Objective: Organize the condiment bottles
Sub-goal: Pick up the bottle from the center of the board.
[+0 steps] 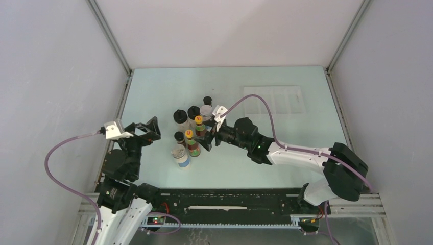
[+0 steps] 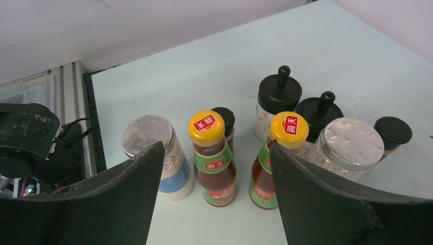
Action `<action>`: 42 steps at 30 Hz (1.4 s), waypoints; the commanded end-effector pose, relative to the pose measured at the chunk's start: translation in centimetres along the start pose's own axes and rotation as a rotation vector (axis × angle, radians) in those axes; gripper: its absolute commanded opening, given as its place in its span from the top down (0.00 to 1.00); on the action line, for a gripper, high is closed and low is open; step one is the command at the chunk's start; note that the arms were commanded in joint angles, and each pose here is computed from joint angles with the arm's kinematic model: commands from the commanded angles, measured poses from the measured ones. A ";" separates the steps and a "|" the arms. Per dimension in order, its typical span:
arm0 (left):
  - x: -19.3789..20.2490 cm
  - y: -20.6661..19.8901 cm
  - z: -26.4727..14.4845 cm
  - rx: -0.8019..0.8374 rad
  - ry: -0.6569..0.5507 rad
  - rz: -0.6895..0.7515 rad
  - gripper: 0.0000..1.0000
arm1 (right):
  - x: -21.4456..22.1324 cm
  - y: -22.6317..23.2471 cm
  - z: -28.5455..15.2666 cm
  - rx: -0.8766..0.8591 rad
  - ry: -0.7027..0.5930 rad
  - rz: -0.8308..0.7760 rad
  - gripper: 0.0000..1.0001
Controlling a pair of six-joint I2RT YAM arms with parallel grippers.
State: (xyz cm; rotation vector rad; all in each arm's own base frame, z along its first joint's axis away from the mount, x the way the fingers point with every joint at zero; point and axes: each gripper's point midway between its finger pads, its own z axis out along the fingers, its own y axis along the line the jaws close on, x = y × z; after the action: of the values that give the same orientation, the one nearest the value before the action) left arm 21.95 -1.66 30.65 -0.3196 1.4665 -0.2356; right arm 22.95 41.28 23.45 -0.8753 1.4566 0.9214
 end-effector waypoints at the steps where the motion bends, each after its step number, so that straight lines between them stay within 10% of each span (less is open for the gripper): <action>1: -0.3 0.0 0.0 0.007 -0.030 0.012 0.00 | -1.6 -0.1 0.8 -0.011 -0.040 -0.003 0.16; 42: 0.1 -0.4 0.4 0.033 -0.025 0.029 0.00 | 0.0 -6.6 4.2 0.004 -0.009 0.040 0.18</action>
State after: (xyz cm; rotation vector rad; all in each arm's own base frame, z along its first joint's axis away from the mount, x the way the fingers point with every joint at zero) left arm 21.84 -1.71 30.96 -0.2984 1.4399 -0.2357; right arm 29.96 41.41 20.58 -0.8615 1.5358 0.9112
